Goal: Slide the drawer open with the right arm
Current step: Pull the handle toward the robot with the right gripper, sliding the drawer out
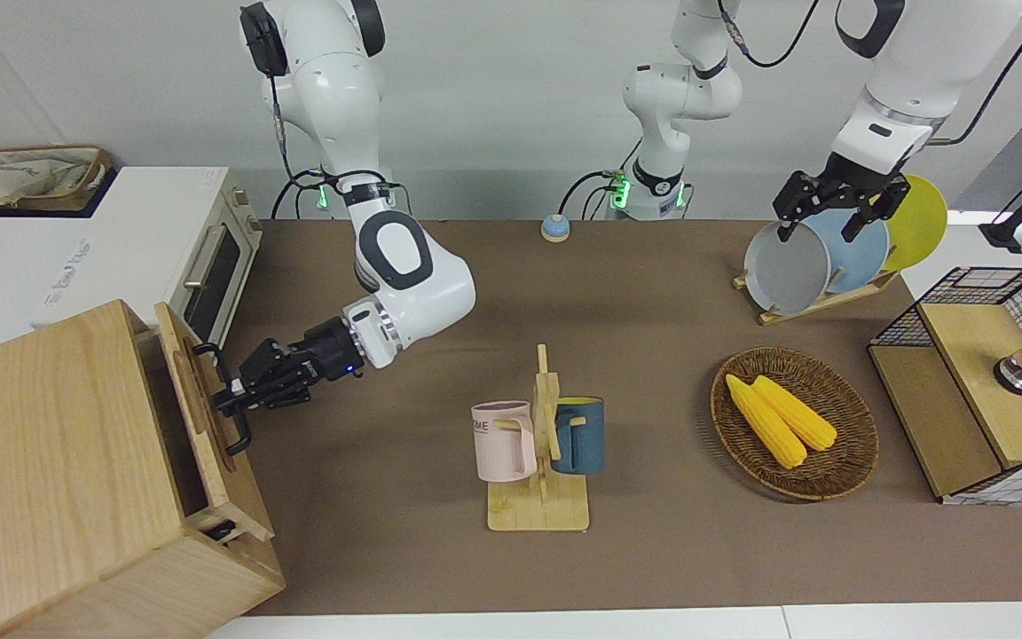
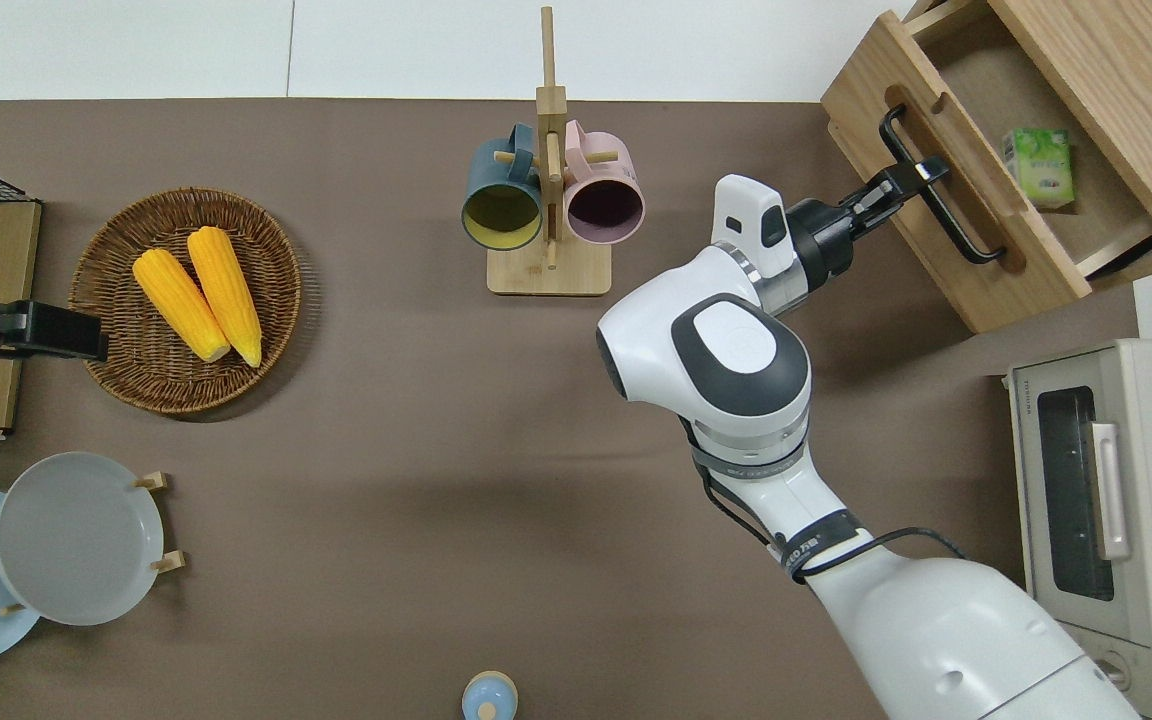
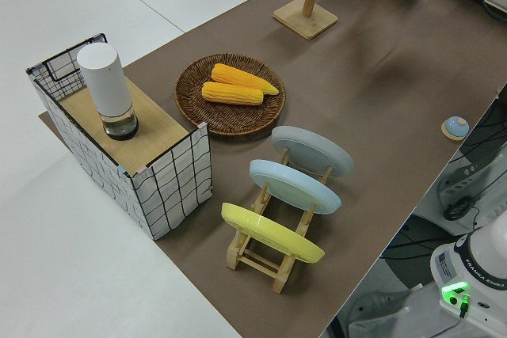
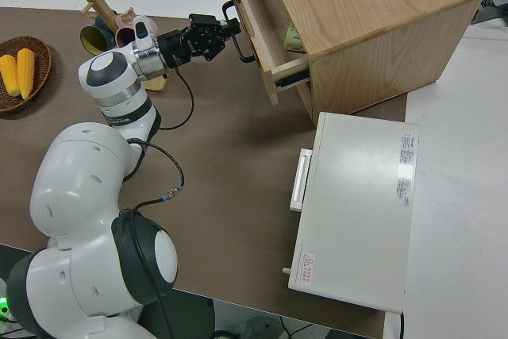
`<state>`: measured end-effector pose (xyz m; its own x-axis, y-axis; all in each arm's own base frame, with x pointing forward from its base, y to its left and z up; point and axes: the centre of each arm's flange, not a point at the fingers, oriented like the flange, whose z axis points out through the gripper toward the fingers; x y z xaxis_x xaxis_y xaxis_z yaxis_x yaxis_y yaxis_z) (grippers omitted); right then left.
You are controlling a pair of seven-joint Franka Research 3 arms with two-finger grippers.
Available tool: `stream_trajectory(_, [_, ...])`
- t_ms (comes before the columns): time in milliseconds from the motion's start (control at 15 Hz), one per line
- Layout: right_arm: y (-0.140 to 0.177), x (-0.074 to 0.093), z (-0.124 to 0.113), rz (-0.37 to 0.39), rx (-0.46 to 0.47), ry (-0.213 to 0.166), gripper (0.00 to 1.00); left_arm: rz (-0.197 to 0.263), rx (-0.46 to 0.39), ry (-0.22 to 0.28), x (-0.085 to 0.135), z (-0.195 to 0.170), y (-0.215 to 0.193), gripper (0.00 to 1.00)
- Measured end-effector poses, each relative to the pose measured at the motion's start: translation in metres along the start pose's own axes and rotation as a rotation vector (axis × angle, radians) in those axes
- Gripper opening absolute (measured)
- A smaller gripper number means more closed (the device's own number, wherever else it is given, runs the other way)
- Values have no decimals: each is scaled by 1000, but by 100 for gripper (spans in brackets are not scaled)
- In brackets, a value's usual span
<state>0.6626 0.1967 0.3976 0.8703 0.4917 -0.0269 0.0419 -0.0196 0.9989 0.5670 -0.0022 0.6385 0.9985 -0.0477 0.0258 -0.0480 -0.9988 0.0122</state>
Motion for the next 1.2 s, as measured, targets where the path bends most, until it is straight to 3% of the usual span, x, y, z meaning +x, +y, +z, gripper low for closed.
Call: stream_trajectory(1200, [-3, 3, -105, -13, 7, 30, 17, 0, 0, 0, 0, 0, 0, 100])
